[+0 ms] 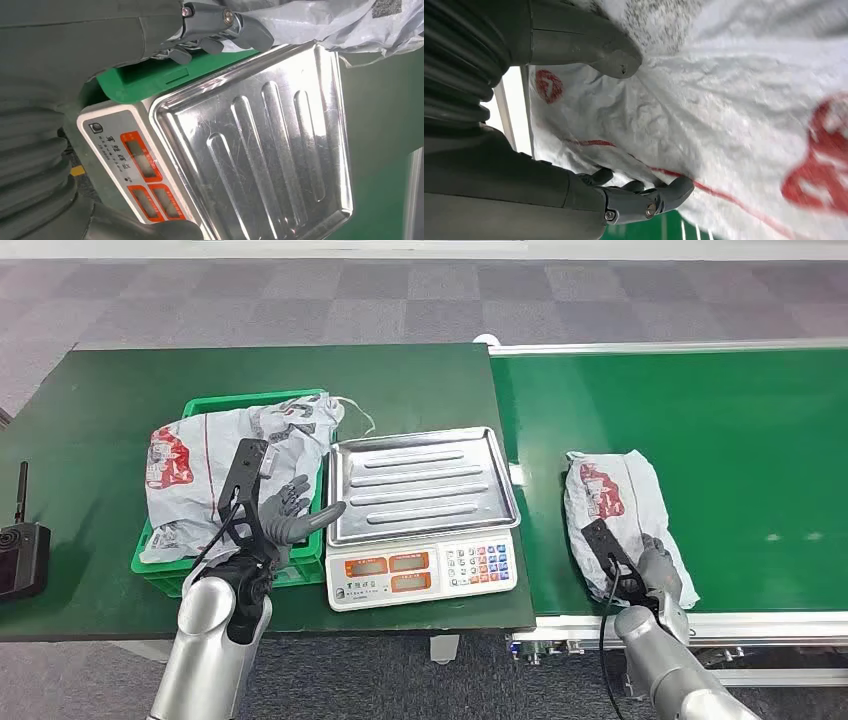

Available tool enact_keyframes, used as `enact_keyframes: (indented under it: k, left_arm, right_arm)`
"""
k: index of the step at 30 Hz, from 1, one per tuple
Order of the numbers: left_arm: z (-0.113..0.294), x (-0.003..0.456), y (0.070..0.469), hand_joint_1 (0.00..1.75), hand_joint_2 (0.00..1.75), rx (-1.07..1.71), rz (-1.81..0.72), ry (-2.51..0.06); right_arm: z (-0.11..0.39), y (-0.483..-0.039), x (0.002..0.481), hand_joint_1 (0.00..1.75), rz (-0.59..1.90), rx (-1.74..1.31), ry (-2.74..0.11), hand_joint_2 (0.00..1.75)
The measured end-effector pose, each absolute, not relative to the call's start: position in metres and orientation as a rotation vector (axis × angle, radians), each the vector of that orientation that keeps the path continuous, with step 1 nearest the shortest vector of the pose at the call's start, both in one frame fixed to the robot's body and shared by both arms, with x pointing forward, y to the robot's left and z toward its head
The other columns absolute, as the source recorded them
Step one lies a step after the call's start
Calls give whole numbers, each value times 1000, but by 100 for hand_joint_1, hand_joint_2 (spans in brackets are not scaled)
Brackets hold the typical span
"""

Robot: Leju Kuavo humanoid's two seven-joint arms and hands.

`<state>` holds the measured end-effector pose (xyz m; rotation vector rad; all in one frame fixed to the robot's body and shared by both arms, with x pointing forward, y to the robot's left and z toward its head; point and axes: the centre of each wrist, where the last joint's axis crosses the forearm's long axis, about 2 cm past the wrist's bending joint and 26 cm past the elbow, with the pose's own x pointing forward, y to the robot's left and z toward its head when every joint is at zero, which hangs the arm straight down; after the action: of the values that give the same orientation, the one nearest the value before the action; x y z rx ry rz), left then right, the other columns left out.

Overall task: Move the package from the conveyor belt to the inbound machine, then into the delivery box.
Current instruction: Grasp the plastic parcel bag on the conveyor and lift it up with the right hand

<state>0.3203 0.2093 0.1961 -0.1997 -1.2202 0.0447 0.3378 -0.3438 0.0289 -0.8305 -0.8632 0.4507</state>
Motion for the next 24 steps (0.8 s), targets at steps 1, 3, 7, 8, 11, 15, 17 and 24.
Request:
enact_keyframes:
  k: [1, 3, 7, 8, 11, 15, 17, 24]
  left_arm:
    - [196, 320, 210, 0, 175, -199, 46, -1221]
    - [197, 320, 211, 0, 175, -199, 50, -1224]
    - [198, 318, 212, 0, 175, -199, 55, -1230]
    - [198, 318, 212, 0, 175, -199, 55, -1231]
    - [198, 317, 212, 0, 175, -201, 53, -1232]
    - [198, 317, 211, 0, 175, -212, 38, -1233]
    - [198, 316, 210, 0, 175, -216, 36, -1233]
    - [198, 316, 209, 0, 175, -202, 36, -1233]
  right_arm:
    - [28, -343, 337, 0, 450, -825, -856, 175]
    - [26, -341, 335, 0, 450, -814, -843, 175]
    - [23, -337, 333, 0, 449, -797, -830, 175]
    - [22, -337, 332, 0, 452, -792, -823, 175]
    - [20, -334, 331, 0, 482, -755, -760, 175]
    - [18, -327, 331, 0, 554, -677, -622, 175]
    - [17, -324, 331, 29, 572, -658, -596, 175]
    - [10, -317, 321, 175, 564, -693, -732, 175]
